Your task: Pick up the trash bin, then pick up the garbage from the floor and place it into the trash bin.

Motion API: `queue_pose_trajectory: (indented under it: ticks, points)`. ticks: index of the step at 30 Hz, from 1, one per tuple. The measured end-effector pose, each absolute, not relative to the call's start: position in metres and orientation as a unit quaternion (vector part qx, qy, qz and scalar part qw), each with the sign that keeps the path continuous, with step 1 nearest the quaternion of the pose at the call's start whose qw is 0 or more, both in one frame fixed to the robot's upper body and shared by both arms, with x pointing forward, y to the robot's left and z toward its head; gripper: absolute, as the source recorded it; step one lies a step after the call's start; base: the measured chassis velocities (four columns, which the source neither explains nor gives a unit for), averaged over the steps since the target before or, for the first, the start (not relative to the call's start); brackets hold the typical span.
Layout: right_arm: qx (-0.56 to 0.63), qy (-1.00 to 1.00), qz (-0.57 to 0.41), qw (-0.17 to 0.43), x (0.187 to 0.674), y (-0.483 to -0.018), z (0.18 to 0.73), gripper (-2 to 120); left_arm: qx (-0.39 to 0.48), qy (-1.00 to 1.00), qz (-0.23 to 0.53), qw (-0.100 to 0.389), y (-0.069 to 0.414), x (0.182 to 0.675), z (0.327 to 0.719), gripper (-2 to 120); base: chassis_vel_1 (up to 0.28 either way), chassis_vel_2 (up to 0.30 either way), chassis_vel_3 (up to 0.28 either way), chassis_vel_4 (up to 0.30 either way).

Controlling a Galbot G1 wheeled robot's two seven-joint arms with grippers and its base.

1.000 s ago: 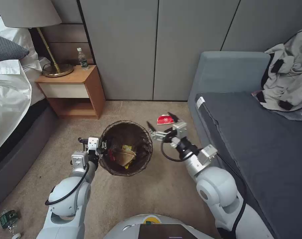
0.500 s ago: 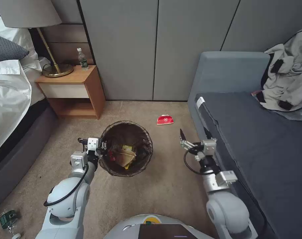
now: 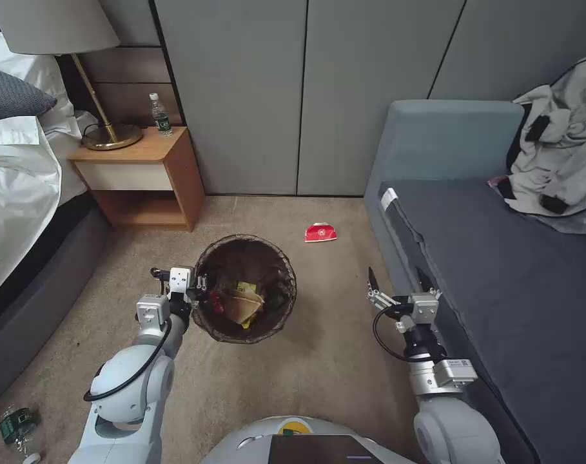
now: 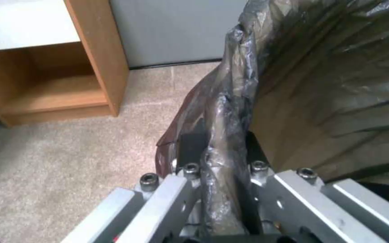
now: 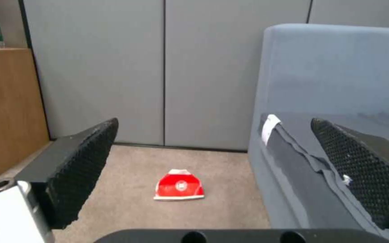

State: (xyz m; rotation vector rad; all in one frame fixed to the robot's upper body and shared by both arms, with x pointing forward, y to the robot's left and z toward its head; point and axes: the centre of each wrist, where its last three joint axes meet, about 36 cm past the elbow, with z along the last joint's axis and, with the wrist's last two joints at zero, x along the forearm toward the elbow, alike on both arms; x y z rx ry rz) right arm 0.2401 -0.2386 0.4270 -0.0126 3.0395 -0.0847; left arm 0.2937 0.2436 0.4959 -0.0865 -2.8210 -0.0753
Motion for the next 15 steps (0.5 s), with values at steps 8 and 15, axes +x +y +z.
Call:
queue_pose_trajectory:
  ticks: [8, 15]
  points:
    - [-0.006, 0.999, -0.021, 0.048, 0.2405, -0.2379, 0.4262, 100, -0.032, -0.987, -0.026, 0.158, 0.2427, 0.2935, 0.4959, 3, -0.035, 0.031, 0.024, -0.034]
    - [-0.006, 0.999, -0.02, 0.043, 0.2399, -0.2377, 0.425, 100, -0.034, -0.987, -0.025, 0.158, 0.2404, 0.2937, 0.4958, 3, -0.163, 0.165, 0.174, -0.162]
